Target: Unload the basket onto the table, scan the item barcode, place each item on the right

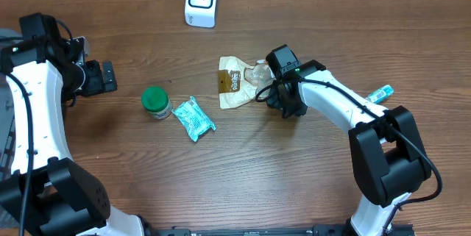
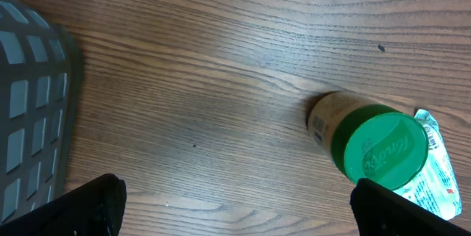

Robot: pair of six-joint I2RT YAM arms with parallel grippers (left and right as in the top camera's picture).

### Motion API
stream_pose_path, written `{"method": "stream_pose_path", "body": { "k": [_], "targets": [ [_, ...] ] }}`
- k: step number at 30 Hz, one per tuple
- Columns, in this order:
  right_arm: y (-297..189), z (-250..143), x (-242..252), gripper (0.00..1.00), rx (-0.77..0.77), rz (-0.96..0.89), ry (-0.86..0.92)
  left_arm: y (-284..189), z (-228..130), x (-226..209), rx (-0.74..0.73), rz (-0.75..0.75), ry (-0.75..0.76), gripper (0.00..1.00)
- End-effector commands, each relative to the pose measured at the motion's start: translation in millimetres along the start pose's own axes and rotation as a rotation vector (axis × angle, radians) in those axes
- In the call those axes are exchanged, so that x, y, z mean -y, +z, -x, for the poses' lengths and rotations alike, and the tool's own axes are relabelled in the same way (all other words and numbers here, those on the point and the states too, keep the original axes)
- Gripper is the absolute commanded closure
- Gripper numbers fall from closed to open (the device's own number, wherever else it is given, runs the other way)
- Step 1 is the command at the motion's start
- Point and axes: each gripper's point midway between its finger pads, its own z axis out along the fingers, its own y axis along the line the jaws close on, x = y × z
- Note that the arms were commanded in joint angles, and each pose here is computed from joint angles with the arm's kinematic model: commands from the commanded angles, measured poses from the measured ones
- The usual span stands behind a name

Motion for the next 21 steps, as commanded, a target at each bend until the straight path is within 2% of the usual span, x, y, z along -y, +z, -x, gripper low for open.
{"method": "stream_pose_path", "body": {
  "k": [1, 7, 9, 12, 17, 21],
  "targets": [
    [-4.7, 37.4, 10.5, 0.54, 0.19, -0.08, 0.005, -0.9, 0.6, 3.8, 0.004, -0.008, 0.0, 0.0],
    [-16.4, 83.4, -17.8, 0.55, 0.397, 0.01, -0.037, -0.9, 0.7, 3.8, 0.004, -0.008, 0.0, 0.0],
    [-20.8, 94.1, -29.6, 0.6, 0.443, 0.059, -0.036, -0.9, 0.6, 3.8, 0.004, -0.008, 0.0, 0.0],
    [-23.3, 90.9, -47.8, 0.63, 0.415, 0.148, -0.077, -0.9, 0.6, 3.8, 0.004, -0.008, 0.0, 0.0],
    [-42.5, 60.6, -80.8, 0.4, 0.24, 0.346, -0.135, -0.9, 0.6, 3.8, 0.004, -0.008, 0.0, 0.0],
    [-38.2, 28.8, -75.8, 0.31, 0.05, 0.362, 0.044, -0.9, 0.6, 3.8, 0.004, -0.008, 0.0, 0.0]
  ]
}}
